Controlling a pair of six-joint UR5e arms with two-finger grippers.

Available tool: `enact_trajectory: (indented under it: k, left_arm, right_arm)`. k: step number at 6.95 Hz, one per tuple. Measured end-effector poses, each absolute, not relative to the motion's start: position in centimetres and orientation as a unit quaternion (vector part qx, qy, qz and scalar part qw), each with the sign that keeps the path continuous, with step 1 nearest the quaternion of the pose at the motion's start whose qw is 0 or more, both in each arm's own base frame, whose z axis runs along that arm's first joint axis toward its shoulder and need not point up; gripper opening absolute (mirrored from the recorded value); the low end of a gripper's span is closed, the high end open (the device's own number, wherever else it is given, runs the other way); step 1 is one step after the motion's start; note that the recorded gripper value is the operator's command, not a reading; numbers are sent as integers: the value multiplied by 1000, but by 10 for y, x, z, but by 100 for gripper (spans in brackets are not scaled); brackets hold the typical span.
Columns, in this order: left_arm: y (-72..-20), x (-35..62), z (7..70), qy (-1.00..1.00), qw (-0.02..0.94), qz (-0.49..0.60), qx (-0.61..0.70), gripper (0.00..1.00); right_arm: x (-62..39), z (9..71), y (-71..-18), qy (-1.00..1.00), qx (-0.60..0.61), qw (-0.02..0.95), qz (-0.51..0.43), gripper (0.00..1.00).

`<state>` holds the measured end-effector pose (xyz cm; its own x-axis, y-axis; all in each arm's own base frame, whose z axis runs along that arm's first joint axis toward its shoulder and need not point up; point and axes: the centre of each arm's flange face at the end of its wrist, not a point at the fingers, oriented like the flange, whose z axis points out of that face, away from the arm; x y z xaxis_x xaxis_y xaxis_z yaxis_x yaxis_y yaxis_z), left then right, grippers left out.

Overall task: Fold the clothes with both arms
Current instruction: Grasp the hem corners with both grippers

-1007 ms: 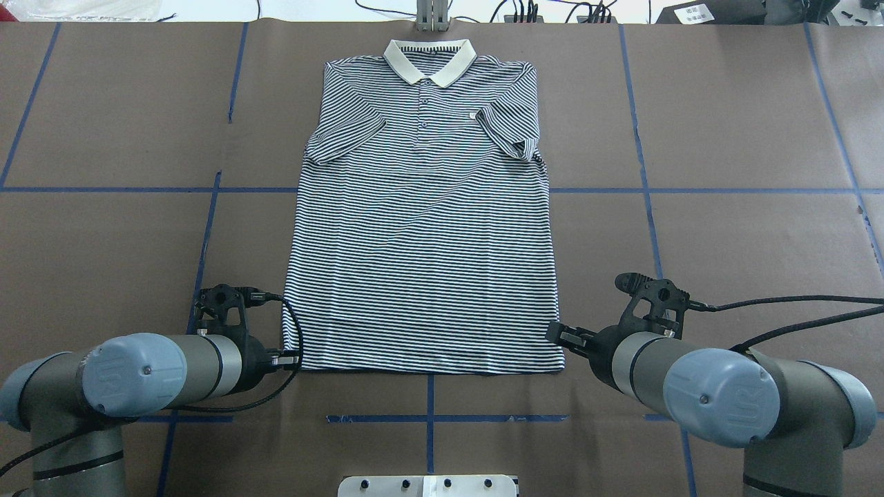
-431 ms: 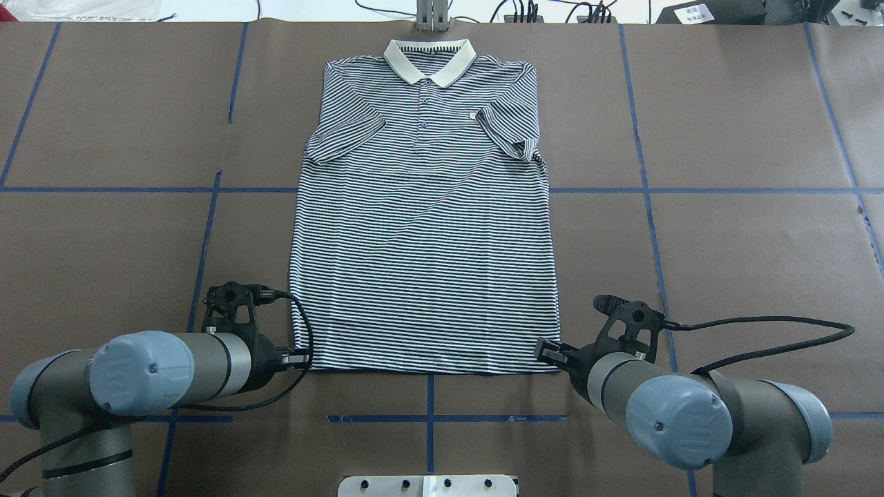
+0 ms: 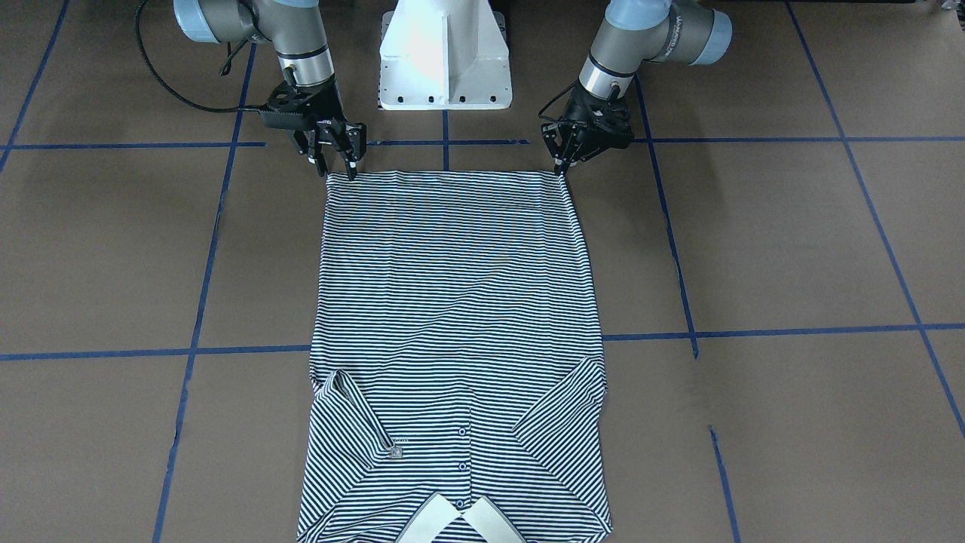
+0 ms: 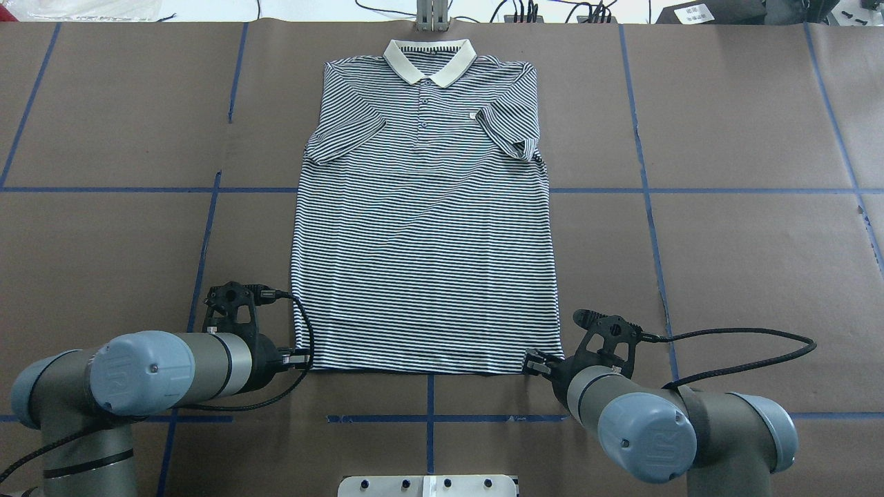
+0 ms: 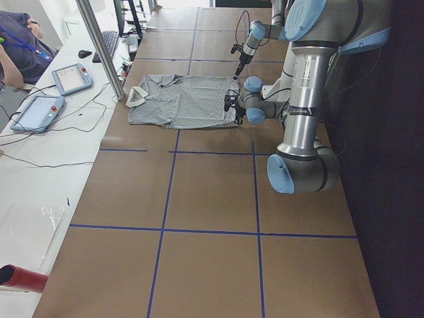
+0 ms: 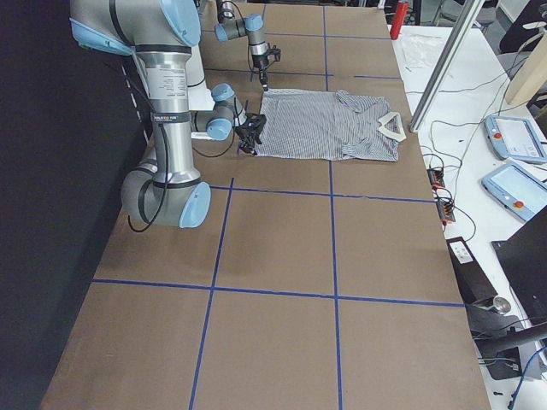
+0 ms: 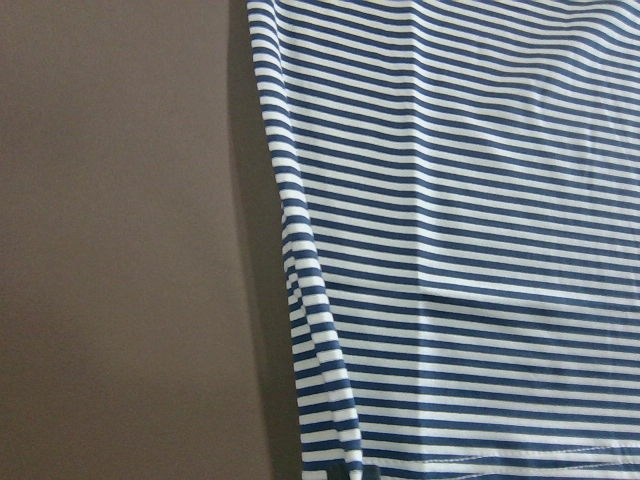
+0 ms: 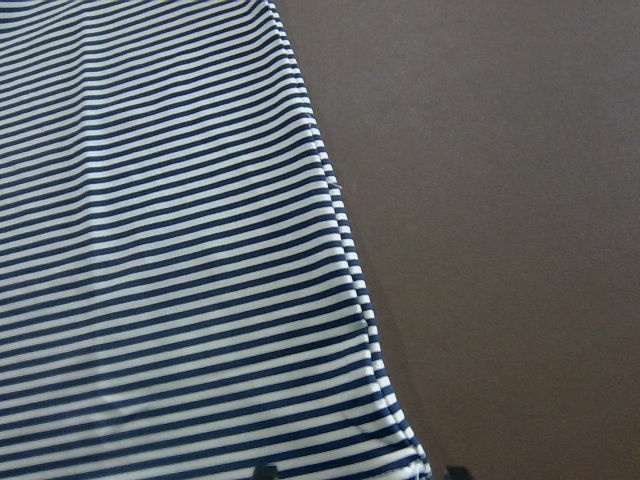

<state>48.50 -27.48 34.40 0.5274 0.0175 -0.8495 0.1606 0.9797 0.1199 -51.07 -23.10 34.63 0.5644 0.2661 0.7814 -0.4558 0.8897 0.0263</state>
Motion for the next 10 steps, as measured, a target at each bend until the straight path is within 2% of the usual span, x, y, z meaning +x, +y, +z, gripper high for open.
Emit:
enact_trajectory:
  k: [2,8,10]
  left_arm:
    - [-275,485,344,484,869,-41,92,0]
    - [-275,485,344,485,869,-41,92,0]
    - [-275,485,344,485,869,-40,92,0]
  right_arm:
    - [-512,348,-229,-412,117,880,204,55]
    - [-511,350,-232,-400,123,886,201,55]
    - [-511,351,-232,-399,123,886,201,48]
